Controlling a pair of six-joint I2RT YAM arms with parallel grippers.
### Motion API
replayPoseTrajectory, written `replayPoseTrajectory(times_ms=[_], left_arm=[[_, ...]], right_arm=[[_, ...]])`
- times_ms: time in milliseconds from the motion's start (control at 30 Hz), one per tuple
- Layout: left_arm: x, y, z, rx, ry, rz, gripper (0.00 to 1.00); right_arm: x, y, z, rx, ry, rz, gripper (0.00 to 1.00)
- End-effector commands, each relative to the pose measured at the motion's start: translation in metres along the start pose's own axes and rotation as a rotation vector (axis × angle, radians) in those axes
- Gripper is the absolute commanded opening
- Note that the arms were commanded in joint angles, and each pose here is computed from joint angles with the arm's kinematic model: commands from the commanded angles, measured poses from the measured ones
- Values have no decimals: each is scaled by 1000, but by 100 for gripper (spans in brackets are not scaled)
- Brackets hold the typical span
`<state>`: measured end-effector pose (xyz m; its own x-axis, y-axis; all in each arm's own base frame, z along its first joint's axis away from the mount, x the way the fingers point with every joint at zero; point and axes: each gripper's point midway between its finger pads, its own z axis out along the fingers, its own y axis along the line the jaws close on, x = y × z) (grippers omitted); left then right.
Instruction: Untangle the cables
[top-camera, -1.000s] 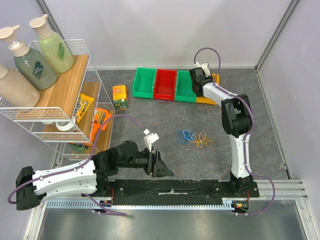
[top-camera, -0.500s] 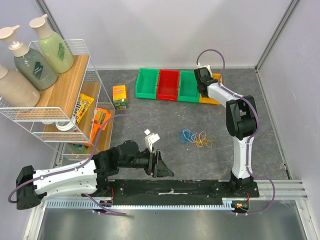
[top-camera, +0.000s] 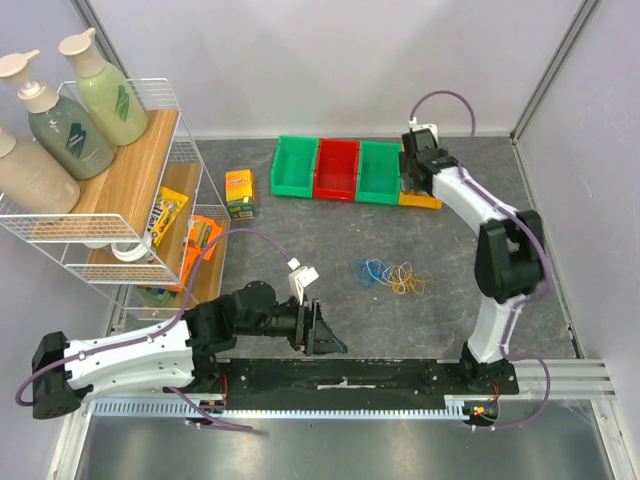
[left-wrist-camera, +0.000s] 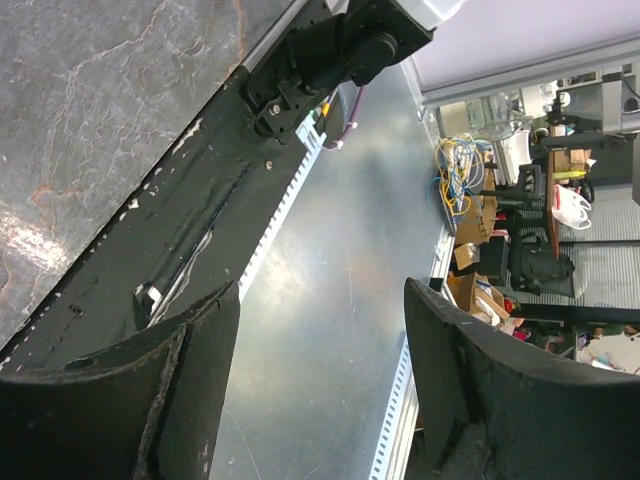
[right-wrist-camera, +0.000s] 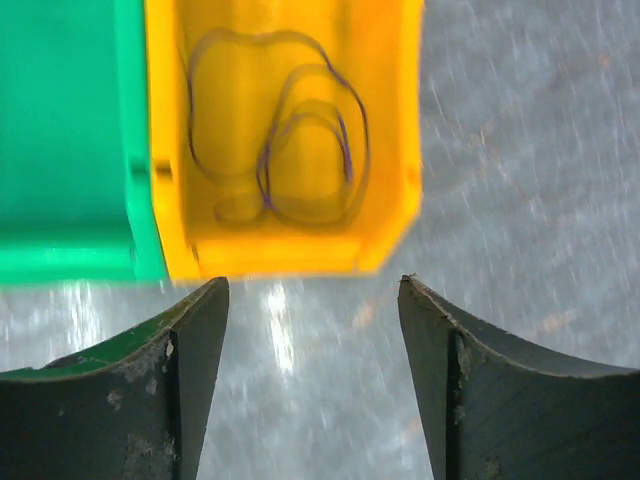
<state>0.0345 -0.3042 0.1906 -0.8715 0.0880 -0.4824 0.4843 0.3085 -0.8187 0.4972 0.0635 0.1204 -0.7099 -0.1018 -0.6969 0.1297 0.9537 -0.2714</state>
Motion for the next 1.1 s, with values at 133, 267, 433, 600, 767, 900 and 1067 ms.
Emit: replayPoseTrajectory(times_ms=[133,267,433,600,767,900,1067], left_arm=[[-14,-9,7,5,-33,34,73],[-16,-9,7,5,-51,27,73],[-14,-2,9,-12,-60,11,73],[-18,-6,17,1,-62,7,73],[-16,-13,17,17,-54,9,72],[-13,-8,15,10,-62,0,72],[-10,-4,19,2,-51,0,72]], right_arm=[[90,80,-114,-474,0,124,77],[159,110,-156,-628,35,30,73],[192,60,-165,-488,8,20,73],[184,34,-181,-445,-67,160,72],[185,0,-189,-269,-5,300,72],[203,8,-201,-333,89,351,59],[211,10,-198,-366,55,362,46]])
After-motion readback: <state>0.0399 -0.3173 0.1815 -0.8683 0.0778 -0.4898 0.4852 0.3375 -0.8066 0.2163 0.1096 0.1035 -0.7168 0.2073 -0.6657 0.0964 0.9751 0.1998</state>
